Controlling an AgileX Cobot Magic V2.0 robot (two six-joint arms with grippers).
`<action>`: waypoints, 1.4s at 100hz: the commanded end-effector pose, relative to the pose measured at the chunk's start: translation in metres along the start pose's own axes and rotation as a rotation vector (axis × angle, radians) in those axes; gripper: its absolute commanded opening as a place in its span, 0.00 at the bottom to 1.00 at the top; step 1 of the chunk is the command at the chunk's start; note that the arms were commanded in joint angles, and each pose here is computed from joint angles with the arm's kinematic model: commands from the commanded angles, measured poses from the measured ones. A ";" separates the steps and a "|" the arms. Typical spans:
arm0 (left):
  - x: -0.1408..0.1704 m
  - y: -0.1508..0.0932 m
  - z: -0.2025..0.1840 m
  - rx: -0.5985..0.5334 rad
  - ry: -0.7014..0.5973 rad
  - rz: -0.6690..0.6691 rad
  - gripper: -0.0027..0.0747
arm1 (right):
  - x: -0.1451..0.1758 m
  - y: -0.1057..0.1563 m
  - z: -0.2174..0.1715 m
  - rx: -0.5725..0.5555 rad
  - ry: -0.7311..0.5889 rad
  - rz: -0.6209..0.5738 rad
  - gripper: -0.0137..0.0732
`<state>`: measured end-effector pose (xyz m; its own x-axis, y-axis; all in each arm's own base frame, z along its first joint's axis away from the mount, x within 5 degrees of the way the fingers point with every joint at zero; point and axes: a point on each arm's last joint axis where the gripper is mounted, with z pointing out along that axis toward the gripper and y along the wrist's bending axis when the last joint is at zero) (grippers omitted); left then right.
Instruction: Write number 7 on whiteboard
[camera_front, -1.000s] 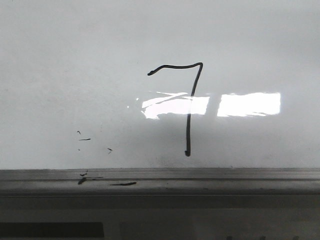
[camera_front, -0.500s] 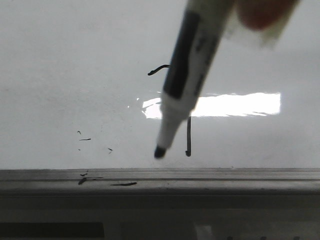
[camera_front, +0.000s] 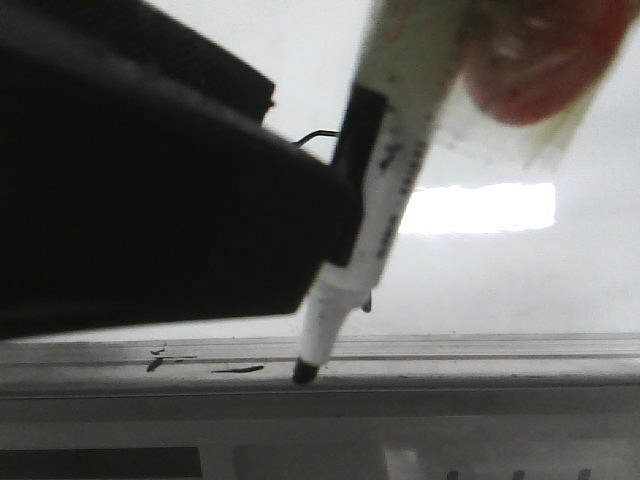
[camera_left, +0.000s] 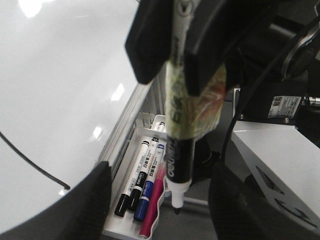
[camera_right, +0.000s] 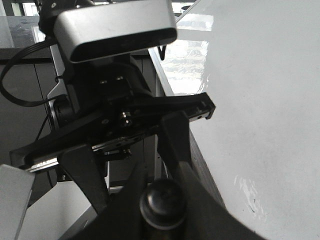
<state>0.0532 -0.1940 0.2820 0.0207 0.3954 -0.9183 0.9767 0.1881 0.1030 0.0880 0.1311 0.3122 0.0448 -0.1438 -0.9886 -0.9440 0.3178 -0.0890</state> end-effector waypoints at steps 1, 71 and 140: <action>-0.020 0.007 0.014 -0.074 -0.077 -0.150 0.53 | -0.013 0.001 -0.002 -0.015 -0.055 0.010 0.11; -0.016 0.002 0.014 -0.026 -0.035 -0.089 0.53 | -0.023 0.002 -0.003 -0.044 -0.072 -0.059 0.11; -0.020 0.007 0.014 -0.074 -0.077 -0.100 0.53 | -0.033 -0.002 -0.004 -0.005 -0.114 -0.033 0.11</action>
<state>0.0538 -0.1959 0.2852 0.0717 0.4122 -0.9083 0.9762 0.1578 0.1486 0.0887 0.1320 0.3290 0.1193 -0.1356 -0.9835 -0.9377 0.3102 -0.1565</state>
